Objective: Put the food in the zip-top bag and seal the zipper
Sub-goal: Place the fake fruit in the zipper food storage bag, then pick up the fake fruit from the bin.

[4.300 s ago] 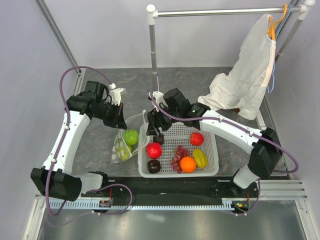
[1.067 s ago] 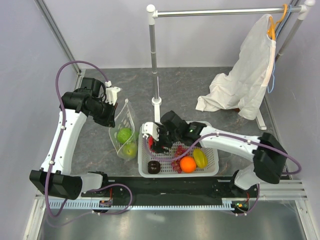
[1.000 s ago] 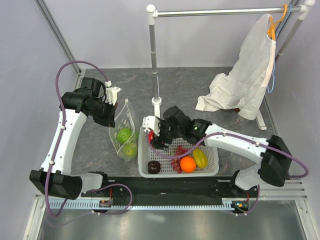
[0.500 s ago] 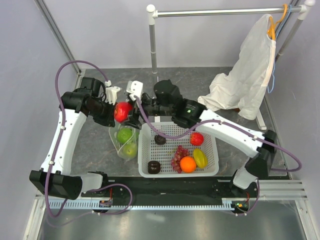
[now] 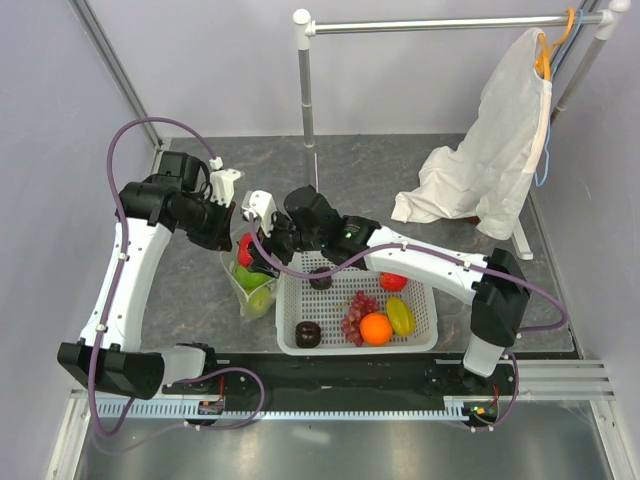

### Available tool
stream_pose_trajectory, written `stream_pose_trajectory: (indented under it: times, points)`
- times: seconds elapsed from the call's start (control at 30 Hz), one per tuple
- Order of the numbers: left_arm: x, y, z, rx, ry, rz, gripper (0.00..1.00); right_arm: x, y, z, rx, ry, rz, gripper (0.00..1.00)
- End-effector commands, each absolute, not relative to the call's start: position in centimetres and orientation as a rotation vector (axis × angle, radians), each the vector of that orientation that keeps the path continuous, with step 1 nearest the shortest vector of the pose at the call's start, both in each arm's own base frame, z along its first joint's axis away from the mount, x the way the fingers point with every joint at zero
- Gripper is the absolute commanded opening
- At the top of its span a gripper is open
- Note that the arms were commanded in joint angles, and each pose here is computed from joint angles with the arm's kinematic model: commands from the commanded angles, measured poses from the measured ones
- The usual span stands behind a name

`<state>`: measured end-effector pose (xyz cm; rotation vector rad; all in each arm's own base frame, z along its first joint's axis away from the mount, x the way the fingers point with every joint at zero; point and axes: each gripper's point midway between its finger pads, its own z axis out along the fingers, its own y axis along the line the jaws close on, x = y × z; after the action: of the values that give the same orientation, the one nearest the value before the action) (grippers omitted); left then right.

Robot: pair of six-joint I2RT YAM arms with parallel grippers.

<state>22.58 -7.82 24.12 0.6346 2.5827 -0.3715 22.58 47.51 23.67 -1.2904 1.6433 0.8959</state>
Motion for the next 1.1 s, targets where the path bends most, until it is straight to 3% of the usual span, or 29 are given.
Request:
stream_pose_trajectory:
  times: [0.0, 0.1, 0.33, 0.67, 1.07]
  points:
    - [20.8, -8.2, 25.0, 0.675, 2.598, -0.427, 0.02, 24.1, 46.3, 25.2, -1.192, 1.678, 0.8, 0.81]
    - [20.9, -8.1, 24.8, 0.668, 2.604, -0.422, 0.02, 24.3, 45.3, 27.3, -1.141, 1.671, 0.772, 0.98]
    - [21.0, -8.1, 24.6, 0.673, 2.612, -0.426, 0.02, 22.5, 40.8, 33.4, -1.109, 1.587, 0.791, 0.98]
    - [21.1, -8.3, 24.6, 0.671, 2.612, -0.44, 0.02, 20.0, 33.1, 20.0, -1.513, 1.647, 0.548, 0.98]
    - [21.0, -8.0, 24.3, 0.673, 2.618, -0.416, 0.02, 22.5, 35.2, 10.5, -1.758, 1.577, 0.429, 0.97]
